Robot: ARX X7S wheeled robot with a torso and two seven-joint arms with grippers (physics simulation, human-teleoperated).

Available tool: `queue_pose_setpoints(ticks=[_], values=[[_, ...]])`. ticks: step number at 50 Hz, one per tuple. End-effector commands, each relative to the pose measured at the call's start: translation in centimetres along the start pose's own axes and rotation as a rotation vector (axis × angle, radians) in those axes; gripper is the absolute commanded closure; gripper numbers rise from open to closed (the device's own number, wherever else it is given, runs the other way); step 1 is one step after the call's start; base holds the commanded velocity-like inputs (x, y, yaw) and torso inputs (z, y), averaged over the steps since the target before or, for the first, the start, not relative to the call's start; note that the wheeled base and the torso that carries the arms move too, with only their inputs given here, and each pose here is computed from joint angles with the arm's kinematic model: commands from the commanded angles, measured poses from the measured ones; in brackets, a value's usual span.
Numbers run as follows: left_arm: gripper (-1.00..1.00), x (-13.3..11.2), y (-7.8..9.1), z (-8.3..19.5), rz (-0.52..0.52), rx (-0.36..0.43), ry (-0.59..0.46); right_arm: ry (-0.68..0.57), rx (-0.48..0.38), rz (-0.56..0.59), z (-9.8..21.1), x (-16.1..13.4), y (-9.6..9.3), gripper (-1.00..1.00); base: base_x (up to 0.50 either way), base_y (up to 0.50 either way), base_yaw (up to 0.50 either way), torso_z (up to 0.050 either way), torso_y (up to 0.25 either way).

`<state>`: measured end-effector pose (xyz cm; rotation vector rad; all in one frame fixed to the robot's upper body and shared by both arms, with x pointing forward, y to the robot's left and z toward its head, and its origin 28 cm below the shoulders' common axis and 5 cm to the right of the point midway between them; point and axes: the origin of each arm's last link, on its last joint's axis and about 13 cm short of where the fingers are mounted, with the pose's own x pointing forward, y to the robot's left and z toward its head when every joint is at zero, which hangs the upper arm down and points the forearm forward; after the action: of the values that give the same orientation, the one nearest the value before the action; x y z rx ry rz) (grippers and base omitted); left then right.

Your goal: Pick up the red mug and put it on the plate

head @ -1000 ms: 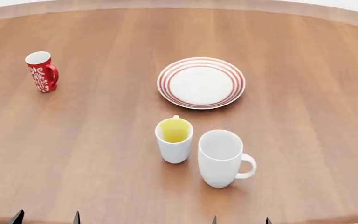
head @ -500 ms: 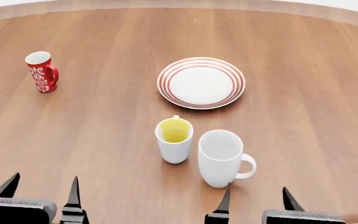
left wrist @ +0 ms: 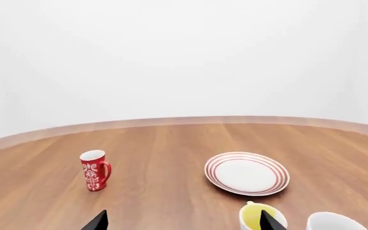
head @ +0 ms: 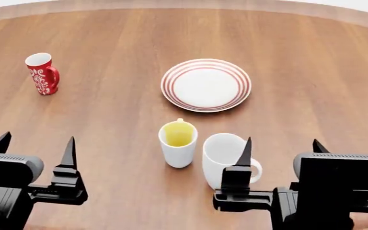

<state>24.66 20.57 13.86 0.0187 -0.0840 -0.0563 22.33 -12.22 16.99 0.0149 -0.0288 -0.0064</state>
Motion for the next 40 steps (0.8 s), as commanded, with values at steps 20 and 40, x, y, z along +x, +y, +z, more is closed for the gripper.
queue_pose_setpoints(ticks=[20, 40], values=[[-1.0, 0.75, 0.31, -0.25, 0.001, -0.007, 0.021, 0.016, -0.012, -0.07, 0.97, -0.02, -0.74, -1.0, 0.0, -0.19, 0.0, 0.0, 0.0], [-1.0, 0.99, 0.45, -0.46, 0.004, -0.006, 0.029, 0.027, -0.014, -0.091, 1.01, 0.32, -1.09, -1.0, 0.01, 0.31, 0.0, 0.0, 0.0]])
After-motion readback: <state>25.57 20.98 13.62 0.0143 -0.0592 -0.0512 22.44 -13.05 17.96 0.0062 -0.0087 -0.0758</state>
